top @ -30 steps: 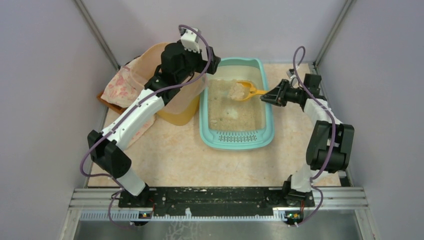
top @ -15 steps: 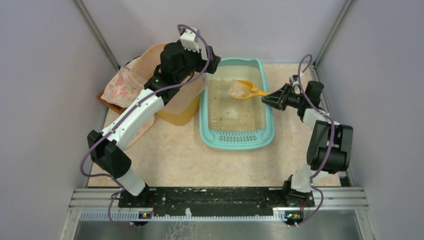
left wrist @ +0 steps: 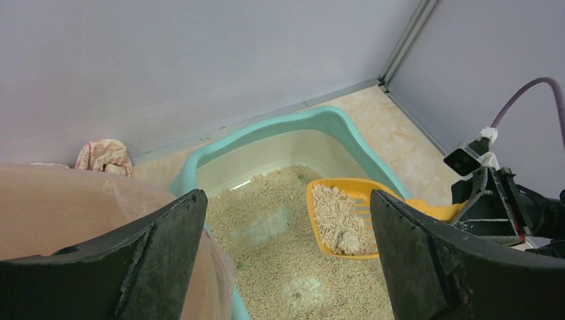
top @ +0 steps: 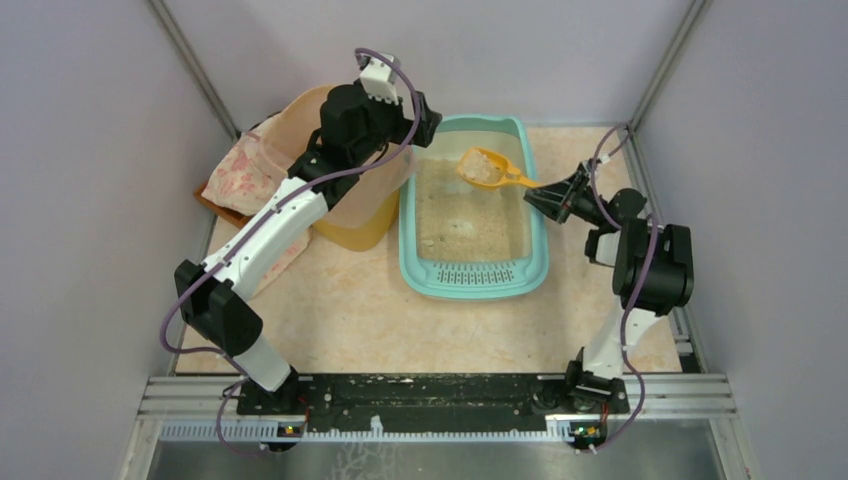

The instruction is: Clean the litter box

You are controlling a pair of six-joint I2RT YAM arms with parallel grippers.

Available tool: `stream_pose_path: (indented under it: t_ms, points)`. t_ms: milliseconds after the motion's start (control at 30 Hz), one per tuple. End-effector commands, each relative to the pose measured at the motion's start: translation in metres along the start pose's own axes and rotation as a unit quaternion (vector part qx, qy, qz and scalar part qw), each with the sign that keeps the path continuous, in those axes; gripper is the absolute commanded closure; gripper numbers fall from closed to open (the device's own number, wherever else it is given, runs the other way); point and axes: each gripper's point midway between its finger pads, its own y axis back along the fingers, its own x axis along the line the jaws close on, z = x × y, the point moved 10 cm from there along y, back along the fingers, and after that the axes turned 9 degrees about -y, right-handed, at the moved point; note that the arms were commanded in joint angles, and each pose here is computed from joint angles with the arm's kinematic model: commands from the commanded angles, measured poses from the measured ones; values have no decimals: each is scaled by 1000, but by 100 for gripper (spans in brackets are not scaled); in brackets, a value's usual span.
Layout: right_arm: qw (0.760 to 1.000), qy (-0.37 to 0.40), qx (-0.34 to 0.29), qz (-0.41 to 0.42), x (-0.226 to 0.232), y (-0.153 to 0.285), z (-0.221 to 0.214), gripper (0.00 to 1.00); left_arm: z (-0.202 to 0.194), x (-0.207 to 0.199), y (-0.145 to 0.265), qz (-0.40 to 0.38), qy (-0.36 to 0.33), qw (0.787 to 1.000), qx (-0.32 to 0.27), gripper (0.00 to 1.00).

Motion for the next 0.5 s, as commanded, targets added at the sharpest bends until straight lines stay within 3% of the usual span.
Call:
stream_pose_path:
  t_ms: [0, 233, 400, 467]
  points:
    - [997, 53, 14, 63, 16, 7, -14, 100, 14, 2, 0, -3, 1, 1000, -28, 3]
    - [996, 72, 35, 42, 26, 3, -15, 100, 12, 3, -4, -1, 2, 1000, -25, 3]
    - [996, 90, 0, 17, 28, 13, -4, 100, 14, 3, -6, -2, 2, 1000, -28, 3]
    - [993, 114, 25, -4, 26, 2, -5, 100, 12, 4, -8, 0, 2, 1000, -26, 3]
